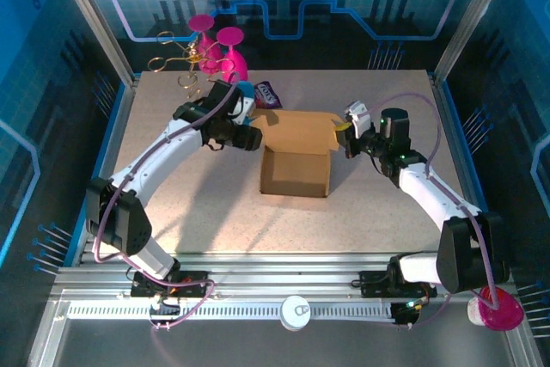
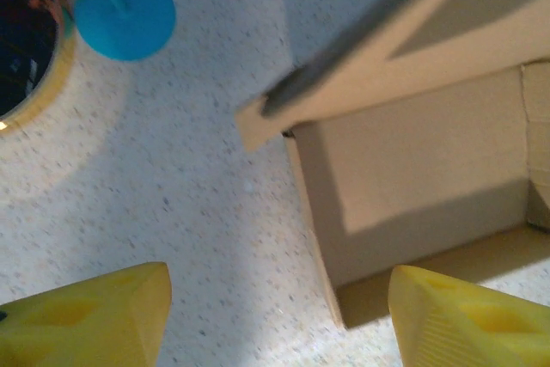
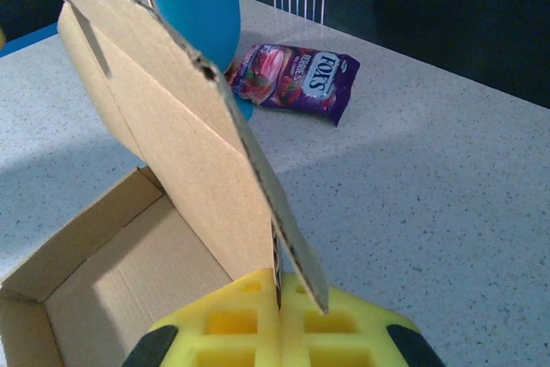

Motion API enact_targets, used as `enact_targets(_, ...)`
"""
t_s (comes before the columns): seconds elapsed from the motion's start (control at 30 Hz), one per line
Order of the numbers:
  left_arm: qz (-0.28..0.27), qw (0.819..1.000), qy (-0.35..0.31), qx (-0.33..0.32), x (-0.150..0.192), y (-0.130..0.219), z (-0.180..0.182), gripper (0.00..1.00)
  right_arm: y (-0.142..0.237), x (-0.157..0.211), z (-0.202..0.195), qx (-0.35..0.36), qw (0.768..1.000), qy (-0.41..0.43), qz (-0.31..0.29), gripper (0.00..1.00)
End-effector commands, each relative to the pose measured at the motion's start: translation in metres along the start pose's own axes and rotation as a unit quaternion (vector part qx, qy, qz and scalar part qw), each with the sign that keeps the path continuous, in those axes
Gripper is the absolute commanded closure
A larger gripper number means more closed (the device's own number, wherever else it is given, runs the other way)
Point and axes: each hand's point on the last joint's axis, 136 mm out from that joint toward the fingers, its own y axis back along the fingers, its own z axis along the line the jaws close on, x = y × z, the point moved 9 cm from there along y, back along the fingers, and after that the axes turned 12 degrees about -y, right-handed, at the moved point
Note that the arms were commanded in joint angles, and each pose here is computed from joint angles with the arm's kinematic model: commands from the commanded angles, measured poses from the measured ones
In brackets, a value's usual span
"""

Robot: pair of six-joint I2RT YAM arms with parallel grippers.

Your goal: Fold the paper box

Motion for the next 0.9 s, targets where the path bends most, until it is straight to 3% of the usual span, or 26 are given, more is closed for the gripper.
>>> enact_targets(0.0,-0.033,0.999,-0.016,-0.016,-0.015,0.003,0.015,0.31,0.005,-0.008,0.000,-0.033,0.999,0.004,-0.004,1.00)
enact_targets(0.3,-0.118,0.987,-0.057,0.089,-0.026,-0.017,0.024,0.31,-0.001,-0.008,-0.003,-0.057,0.998,-0.002,0.012,1.00)
enact_targets(0.43,-0.112,0.986,-0.065,0.108,-0.027,-0.029,0.031,0.34,-0.004,-0.015,-0.004,-0.060,0.998,0.000,0.011,1.00)
enact_targets(0.8,-0.078,0.989,-0.030,0.122,-0.031,-0.047,0.027,0.89,-0.015,-0.017,-0.004,-0.037,0.999,0.000,0.009,1.00)
enact_targets(0.87,-0.082,0.990,-0.021,0.111,-0.034,-0.045,0.026,0.94,-0.017,-0.017,-0.003,-0.024,1.000,-0.003,0.005,1.00)
